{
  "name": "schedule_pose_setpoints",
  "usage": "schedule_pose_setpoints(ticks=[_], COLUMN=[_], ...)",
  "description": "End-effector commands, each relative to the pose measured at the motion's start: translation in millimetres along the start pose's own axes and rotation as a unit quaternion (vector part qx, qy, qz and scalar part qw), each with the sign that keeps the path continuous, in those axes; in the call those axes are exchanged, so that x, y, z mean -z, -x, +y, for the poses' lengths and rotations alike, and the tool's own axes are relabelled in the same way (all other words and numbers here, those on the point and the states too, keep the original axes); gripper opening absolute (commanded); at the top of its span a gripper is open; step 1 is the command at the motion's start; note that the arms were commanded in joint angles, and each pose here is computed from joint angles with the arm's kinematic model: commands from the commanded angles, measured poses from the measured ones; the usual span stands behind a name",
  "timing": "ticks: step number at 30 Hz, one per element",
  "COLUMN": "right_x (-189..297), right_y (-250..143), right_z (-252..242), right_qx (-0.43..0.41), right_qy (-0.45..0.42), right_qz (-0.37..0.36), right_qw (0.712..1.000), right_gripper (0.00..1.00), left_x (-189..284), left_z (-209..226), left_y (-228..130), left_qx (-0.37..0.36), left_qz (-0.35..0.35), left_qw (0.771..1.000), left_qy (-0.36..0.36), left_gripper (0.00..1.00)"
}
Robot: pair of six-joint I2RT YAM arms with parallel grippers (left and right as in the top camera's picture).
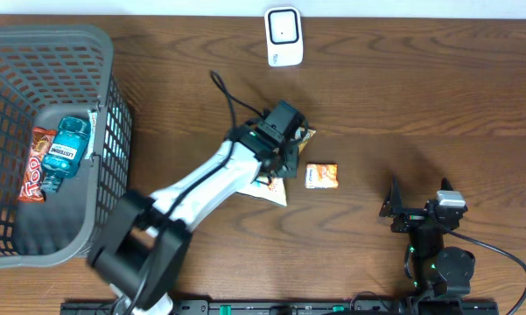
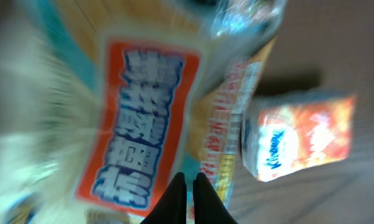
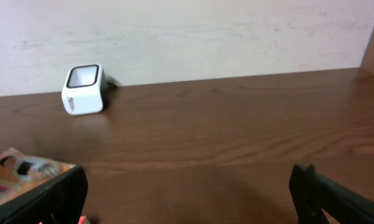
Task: Scan the item barcode
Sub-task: 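Carry the small orange packet out and place it right of the snack bag, then return the left gripper into the basket and grasp the green wipes pack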
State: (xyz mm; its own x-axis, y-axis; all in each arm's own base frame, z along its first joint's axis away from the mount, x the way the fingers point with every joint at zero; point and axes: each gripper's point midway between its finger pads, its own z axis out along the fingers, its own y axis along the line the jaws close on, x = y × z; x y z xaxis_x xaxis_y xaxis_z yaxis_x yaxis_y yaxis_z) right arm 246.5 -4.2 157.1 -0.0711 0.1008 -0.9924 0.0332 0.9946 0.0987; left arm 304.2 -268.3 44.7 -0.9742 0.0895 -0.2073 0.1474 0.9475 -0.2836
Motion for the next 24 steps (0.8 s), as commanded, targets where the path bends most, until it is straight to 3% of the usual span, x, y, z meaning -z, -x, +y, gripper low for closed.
schedule_pose_setpoints(ticks=[1,6,11,15,21,24], right_x=[0.3,0.2,0.3,0.3,0.3,0.3], right_y=[0.4,0.2,0.4,0.4,0.4,0.4], right_z=[-4.2,-4.2,-4.3,-4.3,-4.3,-4.3], right_qx=[0.004,0.004,0.004,0.004,0.004,0.004], right_qy=[-0.008,-0.008,-0.008,-0.008,-0.008,-0.008], right_qz=[-0.002,-0.001,-0.002,-0.002,-0.002,-0.002], right_qw=[1.0,1.0,1.0,1.0,1.0,1.0], right_gripper=[0.99,0.99,0.99,0.99,0.99,0.99], left_x=[-35.9,-66.9,-56.0,-19.5,72.6,127.9], left_z=[-9.5,2.6,-8.5,-28.3,-37.3,-16.3], left_y=[-38.6,-51.4,-32.2,-0.8,48.7,65.6], left_qx=[0.027,0.034,0.026,0.012,-0.021,-0.009], left_qz=[0.095,0.123,0.094,0.035,-0.113,-0.199], left_qw=[0.994,0.992,0.995,0.998,0.993,0.98], left_qy=[-0.042,-0.022,-0.033,-0.054,-0.04,0.009], left_gripper=[0.08,0.07,0.07,0.07,0.09,0.31])
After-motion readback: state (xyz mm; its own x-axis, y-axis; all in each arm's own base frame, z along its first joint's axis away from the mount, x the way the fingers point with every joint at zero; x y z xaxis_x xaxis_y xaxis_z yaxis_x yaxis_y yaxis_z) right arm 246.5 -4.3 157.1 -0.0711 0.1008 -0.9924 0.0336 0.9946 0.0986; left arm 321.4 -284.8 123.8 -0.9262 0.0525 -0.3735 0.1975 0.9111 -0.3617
